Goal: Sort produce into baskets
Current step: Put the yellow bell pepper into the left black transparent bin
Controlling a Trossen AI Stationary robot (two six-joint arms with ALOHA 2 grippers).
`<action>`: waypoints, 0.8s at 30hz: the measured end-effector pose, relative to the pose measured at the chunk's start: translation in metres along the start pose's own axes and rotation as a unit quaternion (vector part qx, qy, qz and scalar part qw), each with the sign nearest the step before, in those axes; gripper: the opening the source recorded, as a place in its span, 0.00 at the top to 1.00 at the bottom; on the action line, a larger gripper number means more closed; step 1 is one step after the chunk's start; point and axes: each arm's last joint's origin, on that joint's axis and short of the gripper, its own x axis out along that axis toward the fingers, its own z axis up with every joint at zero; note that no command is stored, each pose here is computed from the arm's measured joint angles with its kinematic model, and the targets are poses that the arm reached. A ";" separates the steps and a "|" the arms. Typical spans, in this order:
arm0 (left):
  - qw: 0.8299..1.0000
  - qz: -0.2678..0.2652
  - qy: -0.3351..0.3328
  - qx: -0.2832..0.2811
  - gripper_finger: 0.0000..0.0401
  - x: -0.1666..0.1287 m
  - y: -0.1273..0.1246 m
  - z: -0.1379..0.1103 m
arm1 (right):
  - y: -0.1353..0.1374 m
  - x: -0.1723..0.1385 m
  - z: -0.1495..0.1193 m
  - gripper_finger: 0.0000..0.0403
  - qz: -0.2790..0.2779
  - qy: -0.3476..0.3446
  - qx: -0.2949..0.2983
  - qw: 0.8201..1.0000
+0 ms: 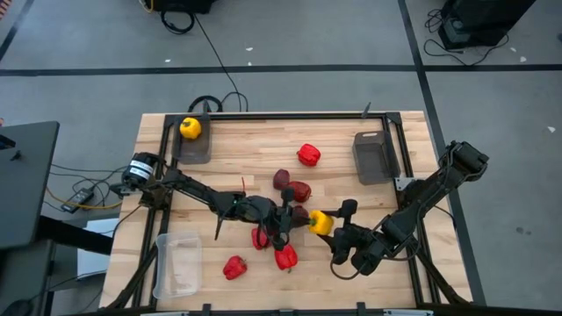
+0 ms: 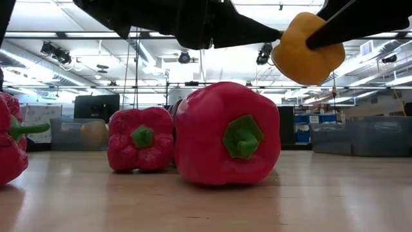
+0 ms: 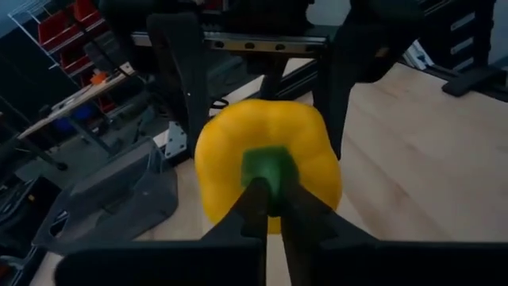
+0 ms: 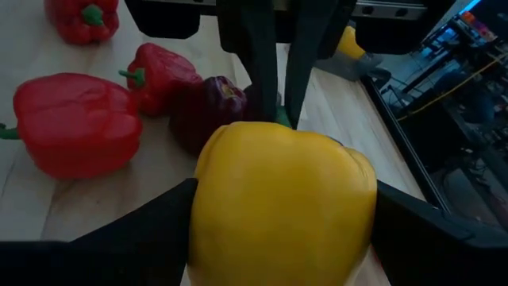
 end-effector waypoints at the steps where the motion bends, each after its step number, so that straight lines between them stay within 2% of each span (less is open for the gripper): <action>1: 1.000 0.000 0.000 0.000 0.96 0.000 0.000 0.000 | 0.000 0.000 0.000 0.18 0.000 -0.001 0.001 1.000; 5: 1.000 0.028 0.006 -0.014 0.96 0.000 0.001 0.001 | 0.000 0.000 0.001 0.13 -0.005 -0.005 0.010 1.000; 9: 0.999 0.039 0.014 -0.032 0.97 0.003 0.006 0.006 | -0.001 0.001 0.003 0.04 -0.015 -0.011 0.033 0.999; 12: 0.998 0.042 0.032 -0.035 0.97 0.005 0.011 0.012 | -0.004 0.003 0.003 0.03 -0.018 -0.007 0.049 0.999; 18: 0.988 0.063 0.130 -0.046 0.97 -0.009 0.034 0.043 | -0.005 0.000 0.003 0.03 -0.024 -0.012 0.085 0.996; 24: 0.963 0.104 0.239 -0.075 1.00 -0.048 0.063 0.069 | -0.006 0.003 -0.003 0.02 0.011 0.032 0.174 0.984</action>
